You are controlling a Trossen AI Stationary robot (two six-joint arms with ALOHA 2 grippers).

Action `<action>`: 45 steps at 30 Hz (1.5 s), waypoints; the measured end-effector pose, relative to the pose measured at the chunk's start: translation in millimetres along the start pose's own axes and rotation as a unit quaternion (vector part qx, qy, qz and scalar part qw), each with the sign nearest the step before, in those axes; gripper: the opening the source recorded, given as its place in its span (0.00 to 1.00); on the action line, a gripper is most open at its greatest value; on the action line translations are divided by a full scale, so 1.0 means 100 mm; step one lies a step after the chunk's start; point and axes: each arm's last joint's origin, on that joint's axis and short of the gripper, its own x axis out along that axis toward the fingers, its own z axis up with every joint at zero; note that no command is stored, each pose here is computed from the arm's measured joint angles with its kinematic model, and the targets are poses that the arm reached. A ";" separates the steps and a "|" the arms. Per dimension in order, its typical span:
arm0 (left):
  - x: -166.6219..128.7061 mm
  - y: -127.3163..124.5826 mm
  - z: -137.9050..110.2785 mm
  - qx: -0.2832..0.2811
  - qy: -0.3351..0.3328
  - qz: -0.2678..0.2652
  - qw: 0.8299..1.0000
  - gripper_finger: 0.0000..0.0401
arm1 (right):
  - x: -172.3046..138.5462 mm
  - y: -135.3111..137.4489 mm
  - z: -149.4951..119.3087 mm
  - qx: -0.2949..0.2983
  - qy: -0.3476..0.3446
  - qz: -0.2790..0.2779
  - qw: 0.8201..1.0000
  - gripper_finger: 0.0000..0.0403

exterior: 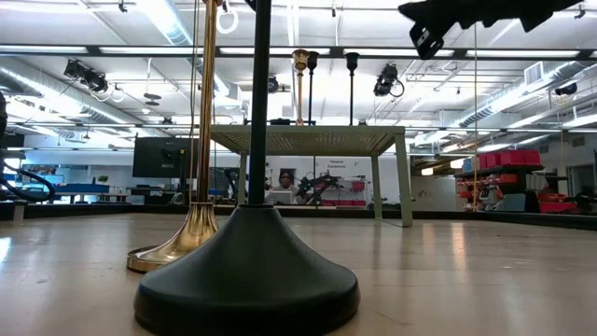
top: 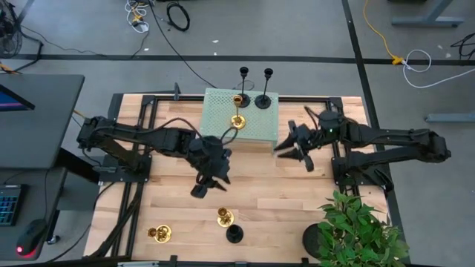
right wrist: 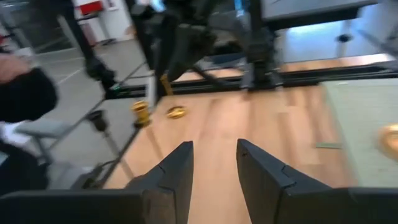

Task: Pick & Place candle stick holders
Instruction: Put the right gold candle holder on the shelf aligned with the other gold candle holder

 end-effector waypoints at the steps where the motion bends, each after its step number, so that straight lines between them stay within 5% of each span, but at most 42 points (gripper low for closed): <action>1: 0.01 -0.04 0.00 0.003 0.005 -0.005 1.000 0.29 | 0.02 0.04 -0.03 0.002 0.000 0.011 1.000 0.31; 12: 0.10 -0.39 -0.08 0.025 0.066 -0.003 0.997 0.29 | 0.21 0.36 -0.38 0.023 -0.037 0.054 0.998 0.31; 21: 0.36 -0.42 -0.39 -0.050 0.093 0.014 0.994 0.29 | 0.24 0.60 -0.44 0.008 -0.057 0.053 0.997 0.31; 32: 0.75 -0.60 -0.80 -0.067 0.032 -0.011 0.997 0.29 | 0.25 0.68 -0.46 -0.007 -0.058 0.041 0.997 0.31; 38: 0.88 -0.67 -0.93 -0.047 -0.056 0.012 0.997 0.29 | 0.25 0.67 -0.46 -0.012 -0.061 0.030 0.998 0.31; 45: 0.93 -0.69 -1.09 -0.069 -0.065 0.048 0.994 0.29 | 0.25 0.67 -0.46 -0.016 -0.061 0.029 0.998 0.31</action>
